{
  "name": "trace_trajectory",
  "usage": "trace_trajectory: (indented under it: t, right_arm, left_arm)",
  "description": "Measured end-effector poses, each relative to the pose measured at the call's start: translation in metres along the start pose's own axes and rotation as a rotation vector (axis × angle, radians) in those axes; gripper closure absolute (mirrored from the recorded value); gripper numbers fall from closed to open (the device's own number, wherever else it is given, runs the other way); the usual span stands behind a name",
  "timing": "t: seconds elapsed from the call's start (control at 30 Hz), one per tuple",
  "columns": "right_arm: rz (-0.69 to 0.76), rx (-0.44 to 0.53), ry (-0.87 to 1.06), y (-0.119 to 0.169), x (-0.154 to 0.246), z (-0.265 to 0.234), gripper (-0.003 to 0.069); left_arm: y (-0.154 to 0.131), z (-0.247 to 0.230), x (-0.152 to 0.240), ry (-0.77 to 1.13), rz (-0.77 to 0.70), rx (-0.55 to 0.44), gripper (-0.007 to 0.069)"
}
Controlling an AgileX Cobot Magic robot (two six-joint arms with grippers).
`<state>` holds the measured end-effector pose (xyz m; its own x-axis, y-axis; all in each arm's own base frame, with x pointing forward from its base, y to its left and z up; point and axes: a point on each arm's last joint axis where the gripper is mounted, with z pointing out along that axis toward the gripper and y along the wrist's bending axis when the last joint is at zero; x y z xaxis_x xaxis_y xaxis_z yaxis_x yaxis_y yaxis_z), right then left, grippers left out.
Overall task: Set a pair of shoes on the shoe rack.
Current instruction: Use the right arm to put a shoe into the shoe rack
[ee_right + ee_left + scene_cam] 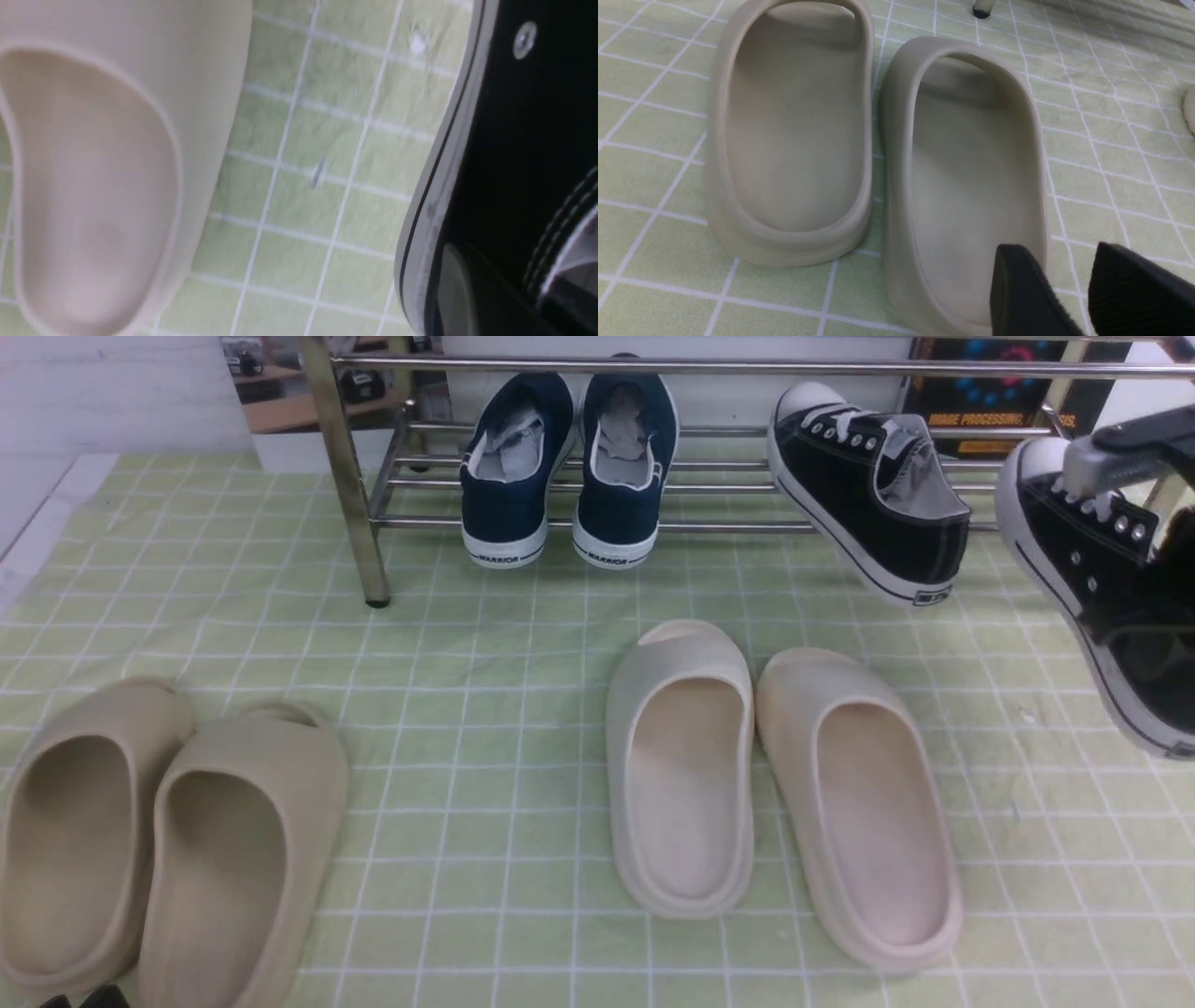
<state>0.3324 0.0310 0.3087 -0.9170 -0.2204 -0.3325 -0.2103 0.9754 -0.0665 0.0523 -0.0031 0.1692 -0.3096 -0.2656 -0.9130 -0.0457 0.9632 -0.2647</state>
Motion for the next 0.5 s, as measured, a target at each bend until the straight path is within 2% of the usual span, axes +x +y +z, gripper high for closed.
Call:
trace_trajectory:
  t: [0.3, 0.5]
  right_arm:
    - [-0.038, 0.026, -0.035, -0.009, -0.059, 0.027, 0.0641]
    - [-0.119, 0.027, -0.071, -0.013, -0.103, 0.062, 0.0641]
  left_arm:
    - [0.000, 0.000, 0.000, 0.000, 0.000, 0.000, 0.0386]
    - [0.000, 0.000, 0.000, 0.000, 0.000, 0.000, 0.0386]
